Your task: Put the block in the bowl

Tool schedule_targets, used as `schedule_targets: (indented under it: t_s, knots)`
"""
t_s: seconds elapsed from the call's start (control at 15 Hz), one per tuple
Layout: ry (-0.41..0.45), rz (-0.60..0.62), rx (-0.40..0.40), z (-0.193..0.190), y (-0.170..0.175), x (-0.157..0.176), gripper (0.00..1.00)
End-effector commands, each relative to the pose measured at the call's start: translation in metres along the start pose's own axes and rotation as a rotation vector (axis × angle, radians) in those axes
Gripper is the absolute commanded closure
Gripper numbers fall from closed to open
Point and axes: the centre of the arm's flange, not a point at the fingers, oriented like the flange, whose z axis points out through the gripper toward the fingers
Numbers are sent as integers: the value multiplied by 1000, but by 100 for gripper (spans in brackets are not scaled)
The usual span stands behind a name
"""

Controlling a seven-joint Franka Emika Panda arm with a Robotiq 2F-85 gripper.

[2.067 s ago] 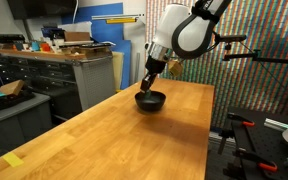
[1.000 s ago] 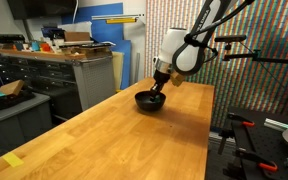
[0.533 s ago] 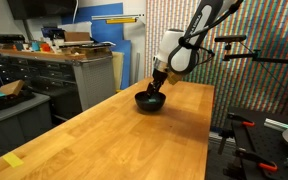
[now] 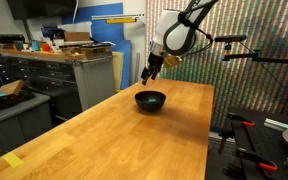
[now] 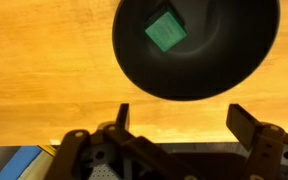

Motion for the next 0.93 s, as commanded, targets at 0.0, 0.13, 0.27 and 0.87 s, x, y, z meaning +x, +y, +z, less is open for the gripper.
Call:
schedule_targets:
  t_s: [0.0,0.13,0.27,0.87]
  knots:
    - [-13,12,17,-62,-7,20,0]
    - [-26,16,21,-85,-10,22,0]
    - [-51,26,21,-104,-14,19,0]
    - [-91,39,32,-114,-21,13,0]
